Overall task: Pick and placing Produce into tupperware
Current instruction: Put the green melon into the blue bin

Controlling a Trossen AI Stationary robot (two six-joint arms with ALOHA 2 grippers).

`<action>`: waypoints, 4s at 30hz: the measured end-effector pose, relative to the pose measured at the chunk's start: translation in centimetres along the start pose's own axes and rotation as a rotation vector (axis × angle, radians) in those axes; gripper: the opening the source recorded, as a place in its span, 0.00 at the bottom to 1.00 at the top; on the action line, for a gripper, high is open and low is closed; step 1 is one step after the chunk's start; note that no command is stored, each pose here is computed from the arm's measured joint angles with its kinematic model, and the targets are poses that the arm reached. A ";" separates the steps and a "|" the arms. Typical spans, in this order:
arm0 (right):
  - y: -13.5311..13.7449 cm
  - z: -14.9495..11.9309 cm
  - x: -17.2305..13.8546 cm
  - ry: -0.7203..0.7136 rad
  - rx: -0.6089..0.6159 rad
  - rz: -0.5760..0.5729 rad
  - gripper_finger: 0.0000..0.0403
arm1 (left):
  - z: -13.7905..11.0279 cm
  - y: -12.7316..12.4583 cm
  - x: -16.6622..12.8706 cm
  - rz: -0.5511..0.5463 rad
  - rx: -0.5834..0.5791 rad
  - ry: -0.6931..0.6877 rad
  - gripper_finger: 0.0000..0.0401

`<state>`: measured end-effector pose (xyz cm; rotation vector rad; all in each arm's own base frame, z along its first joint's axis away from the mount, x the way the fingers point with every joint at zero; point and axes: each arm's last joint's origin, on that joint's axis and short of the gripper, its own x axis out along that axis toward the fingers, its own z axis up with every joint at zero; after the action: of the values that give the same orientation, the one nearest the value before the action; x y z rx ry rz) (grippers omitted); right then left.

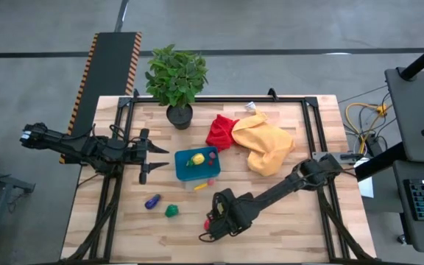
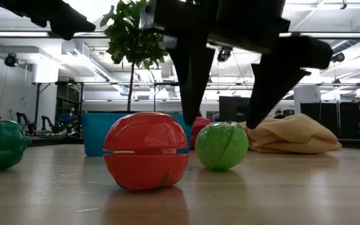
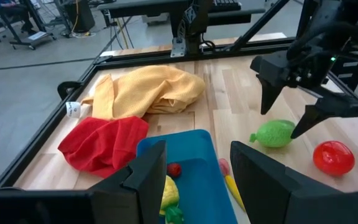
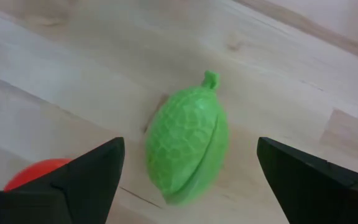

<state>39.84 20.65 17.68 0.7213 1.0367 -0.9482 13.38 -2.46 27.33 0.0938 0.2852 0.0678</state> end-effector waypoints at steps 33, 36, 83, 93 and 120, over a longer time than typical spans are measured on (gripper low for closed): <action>-1.0 -0.5 4.1 -0.002 0.027 0.001 0.68 | -0.1 0.0 0.0 0.000 0.006 0.008 0.41; -1.0 -0.5 4.2 -0.002 0.023 0.002 0.63 | -0.1 0.0 0.0 0.000 0.006 0.008 0.41; 0.9 12.3 -0.1 -0.184 -0.311 0.091 0.54 | 0.0 0.0 0.0 0.000 0.001 -0.004 0.41; -0.2 16.9 1.0 -0.216 -0.365 0.037 0.54 | 0.3 0.0 0.0 0.001 0.043 -0.033 0.41; -2.2 19.1 5.9 -0.165 -0.365 -0.013 0.54 | 0.6 0.0 -0.1 0.002 0.070 -0.037 0.41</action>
<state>46.31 1.64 18.80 0.3284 1.0322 -0.7863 13.42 -2.48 27.91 0.1642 0.2500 0.0580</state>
